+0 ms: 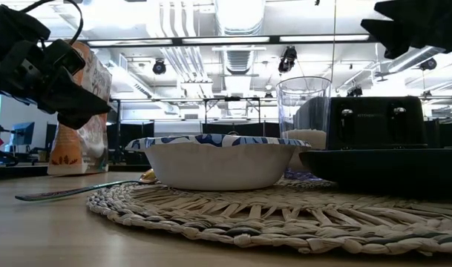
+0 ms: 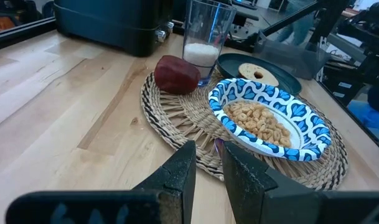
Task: Arrange a breakfast setting
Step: Return to Home Position
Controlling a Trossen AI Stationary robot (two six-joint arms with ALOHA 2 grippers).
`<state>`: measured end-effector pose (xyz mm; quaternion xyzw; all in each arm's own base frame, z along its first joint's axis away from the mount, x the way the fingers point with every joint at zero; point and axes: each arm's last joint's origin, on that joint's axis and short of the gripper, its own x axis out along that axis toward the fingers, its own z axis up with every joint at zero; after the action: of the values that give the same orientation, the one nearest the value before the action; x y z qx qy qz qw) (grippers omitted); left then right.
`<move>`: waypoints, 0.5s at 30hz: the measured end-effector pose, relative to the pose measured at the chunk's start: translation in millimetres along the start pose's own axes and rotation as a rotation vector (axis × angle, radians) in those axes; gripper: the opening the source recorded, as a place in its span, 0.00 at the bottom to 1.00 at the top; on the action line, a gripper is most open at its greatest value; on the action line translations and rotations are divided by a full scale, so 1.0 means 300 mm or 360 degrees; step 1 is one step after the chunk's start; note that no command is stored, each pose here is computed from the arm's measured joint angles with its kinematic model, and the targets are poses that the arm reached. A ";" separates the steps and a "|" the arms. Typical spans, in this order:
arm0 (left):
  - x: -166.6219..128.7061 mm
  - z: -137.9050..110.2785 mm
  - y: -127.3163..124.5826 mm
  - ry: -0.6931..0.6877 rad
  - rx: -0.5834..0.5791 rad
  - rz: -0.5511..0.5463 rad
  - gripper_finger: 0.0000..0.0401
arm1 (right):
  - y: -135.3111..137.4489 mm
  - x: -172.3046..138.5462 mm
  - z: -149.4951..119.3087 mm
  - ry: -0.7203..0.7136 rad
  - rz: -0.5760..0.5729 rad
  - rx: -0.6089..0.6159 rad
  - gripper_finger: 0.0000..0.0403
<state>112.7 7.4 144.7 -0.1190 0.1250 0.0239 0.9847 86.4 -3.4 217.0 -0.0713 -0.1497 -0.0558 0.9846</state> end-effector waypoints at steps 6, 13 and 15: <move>0.001 -0.001 0.000 0.0008 -0.0001 0.0002 0.15 | 0.007 -0.001 -0.043 0.0041 0.0008 -0.0006 0.65; 0.001 -0.002 0.001 0.0011 0.0000 0.0003 0.15 | 0.013 -0.003 -0.083 0.0054 0.0009 0.0015 0.65; 0.001 -0.002 0.001 0.0012 -0.0001 0.0003 0.15 | 0.013 -0.003 -0.082 0.0048 0.0008 0.0023 0.65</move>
<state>113.0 7.4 144.0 -0.1191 0.1287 0.0244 0.9842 93.2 -3.4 193.0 -0.0637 -0.1350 -0.0532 0.9874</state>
